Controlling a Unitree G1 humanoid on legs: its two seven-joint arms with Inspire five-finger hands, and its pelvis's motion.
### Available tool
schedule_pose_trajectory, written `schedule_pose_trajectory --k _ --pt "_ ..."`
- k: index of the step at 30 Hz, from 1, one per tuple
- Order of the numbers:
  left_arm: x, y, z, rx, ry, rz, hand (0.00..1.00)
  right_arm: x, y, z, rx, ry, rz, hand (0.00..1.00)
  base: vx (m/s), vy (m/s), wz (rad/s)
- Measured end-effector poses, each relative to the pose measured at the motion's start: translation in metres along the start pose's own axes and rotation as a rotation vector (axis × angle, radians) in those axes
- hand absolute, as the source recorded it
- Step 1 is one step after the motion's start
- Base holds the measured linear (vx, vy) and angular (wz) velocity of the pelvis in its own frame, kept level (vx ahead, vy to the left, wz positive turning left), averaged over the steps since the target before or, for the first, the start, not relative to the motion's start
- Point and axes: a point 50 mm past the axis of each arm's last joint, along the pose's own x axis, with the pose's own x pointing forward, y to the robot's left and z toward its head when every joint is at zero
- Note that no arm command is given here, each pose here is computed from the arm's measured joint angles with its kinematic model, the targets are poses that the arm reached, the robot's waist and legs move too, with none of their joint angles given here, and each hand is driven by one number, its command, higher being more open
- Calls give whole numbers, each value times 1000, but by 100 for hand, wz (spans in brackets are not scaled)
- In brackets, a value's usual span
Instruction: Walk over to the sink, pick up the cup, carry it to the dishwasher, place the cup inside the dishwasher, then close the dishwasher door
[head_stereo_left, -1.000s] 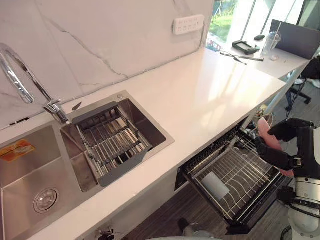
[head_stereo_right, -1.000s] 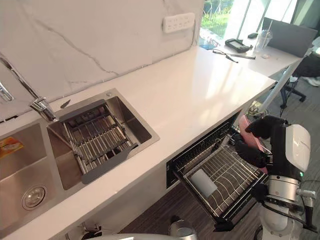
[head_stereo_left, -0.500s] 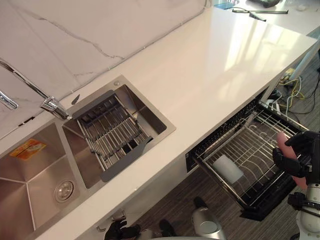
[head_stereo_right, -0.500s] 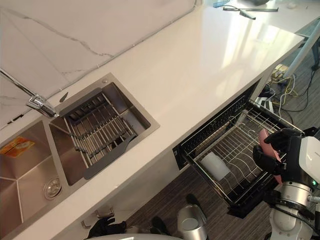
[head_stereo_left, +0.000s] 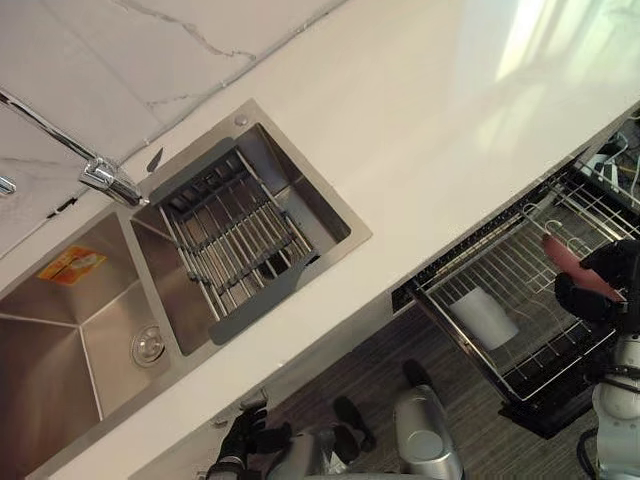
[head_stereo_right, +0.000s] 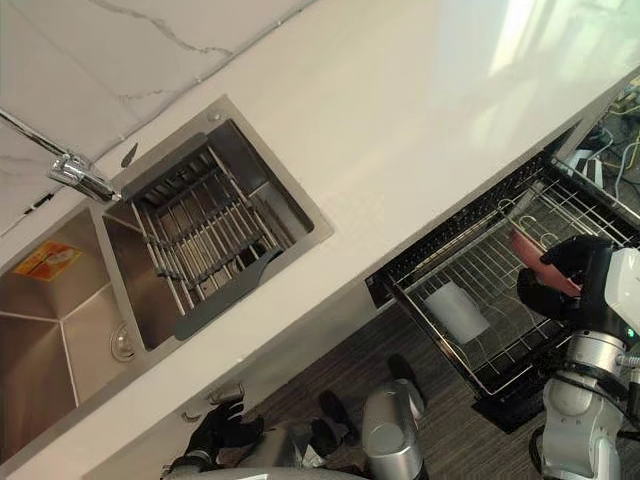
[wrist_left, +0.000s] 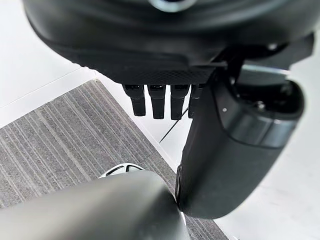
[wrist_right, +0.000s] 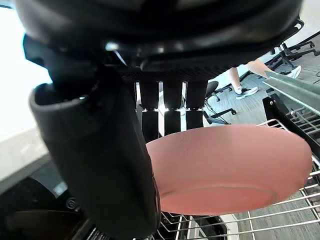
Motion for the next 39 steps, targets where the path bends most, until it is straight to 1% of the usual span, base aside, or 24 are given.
schedule_pose_trajectory --k 8,9,15,24,30,39 --pt "6 -3 15 -2 -41 -6 90 5 14 -25 -10 127 35 30 21 -16 6" --pt "7 -6 18 -8 -43 0 90 3 16 -28 -9 142 42 90 9 -10 8" --pt "10 -12 25 -33 -53 11 90 -1 21 -34 14 187 49 90 7 2 3" --pt "12 -20 31 -56 -67 12 90 -20 41 -31 101 251 69 90 -4 3 6" --pt "13 -22 32 -78 -67 20 90 -40 37 -14 156 225 27 90 11 -3 5" --pt "13 -14 32 -95 -60 50 90 -63 36 14 253 160 16 90 0 -1 1"
